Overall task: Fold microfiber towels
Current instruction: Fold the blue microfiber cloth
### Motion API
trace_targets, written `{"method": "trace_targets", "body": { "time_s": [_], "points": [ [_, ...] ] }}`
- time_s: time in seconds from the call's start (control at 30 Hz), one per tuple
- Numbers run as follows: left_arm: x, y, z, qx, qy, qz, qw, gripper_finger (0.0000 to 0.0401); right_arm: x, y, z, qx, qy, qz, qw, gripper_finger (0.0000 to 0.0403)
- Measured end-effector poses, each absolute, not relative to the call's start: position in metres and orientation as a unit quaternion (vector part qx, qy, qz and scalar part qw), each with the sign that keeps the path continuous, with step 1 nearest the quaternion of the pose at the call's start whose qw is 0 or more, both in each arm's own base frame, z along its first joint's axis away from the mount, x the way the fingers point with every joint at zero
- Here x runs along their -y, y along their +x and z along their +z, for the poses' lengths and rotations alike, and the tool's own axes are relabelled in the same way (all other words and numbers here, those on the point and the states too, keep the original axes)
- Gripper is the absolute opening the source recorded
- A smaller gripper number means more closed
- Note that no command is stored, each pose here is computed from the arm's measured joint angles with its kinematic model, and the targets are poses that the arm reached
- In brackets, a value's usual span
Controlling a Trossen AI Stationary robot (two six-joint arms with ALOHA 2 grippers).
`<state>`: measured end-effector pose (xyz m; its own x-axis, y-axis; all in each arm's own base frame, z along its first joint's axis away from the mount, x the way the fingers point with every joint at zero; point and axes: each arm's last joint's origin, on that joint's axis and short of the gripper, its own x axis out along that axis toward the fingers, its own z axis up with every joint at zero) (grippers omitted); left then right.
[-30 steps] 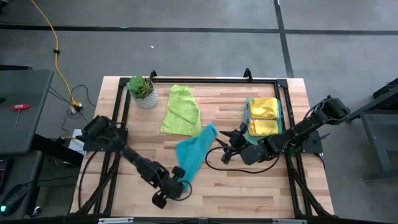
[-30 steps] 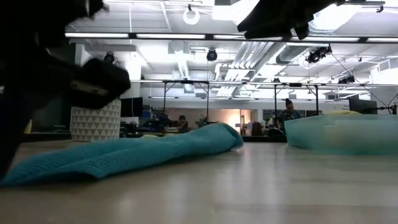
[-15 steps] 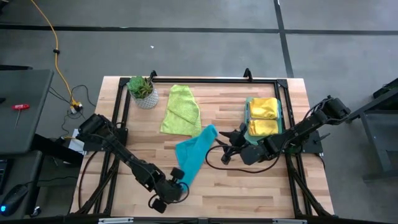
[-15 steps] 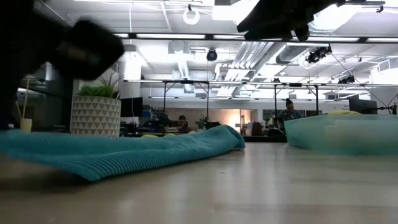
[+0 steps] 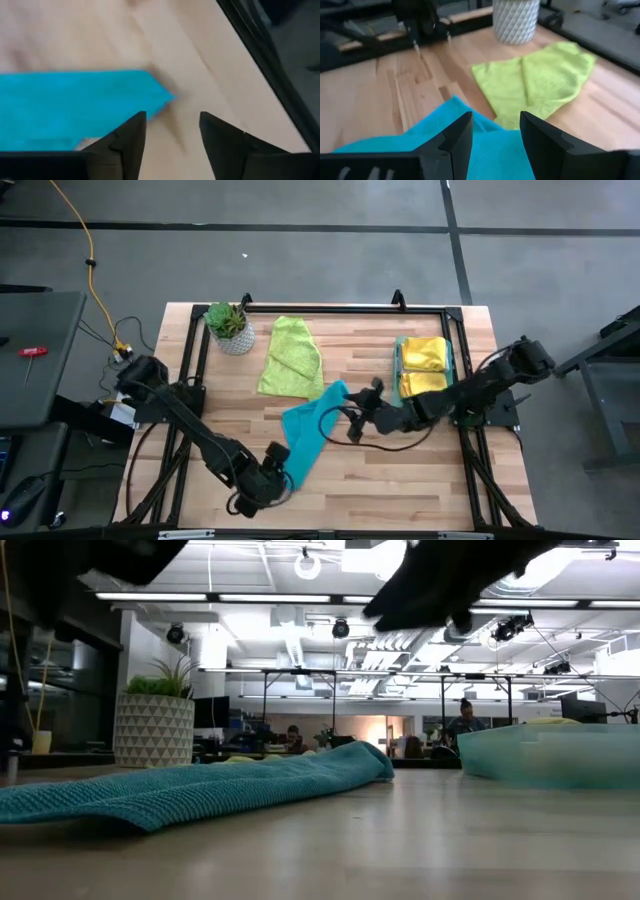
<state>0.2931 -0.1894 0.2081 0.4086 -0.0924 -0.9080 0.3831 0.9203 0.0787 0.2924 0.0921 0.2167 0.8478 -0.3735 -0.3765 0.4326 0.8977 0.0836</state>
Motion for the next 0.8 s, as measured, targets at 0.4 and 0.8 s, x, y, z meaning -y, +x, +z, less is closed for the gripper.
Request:
{"method": "trace_targets", "body": {
  "time_s": [0.4,0.8],
  "points": [
    [0.136,0.217,0.239,-0.217,0.101,-0.010,0.971,0.0173,-0.046,0.371,0.174,-0.256,0.015,-0.095,0.962,0.0157],
    [0.095,0.181,0.247,-0.100,-0.010,0.061,0.993,0.0173,-0.042,0.441,0.154,-0.453,-0.117,-0.010,0.884,0.0157]
  ]
}}
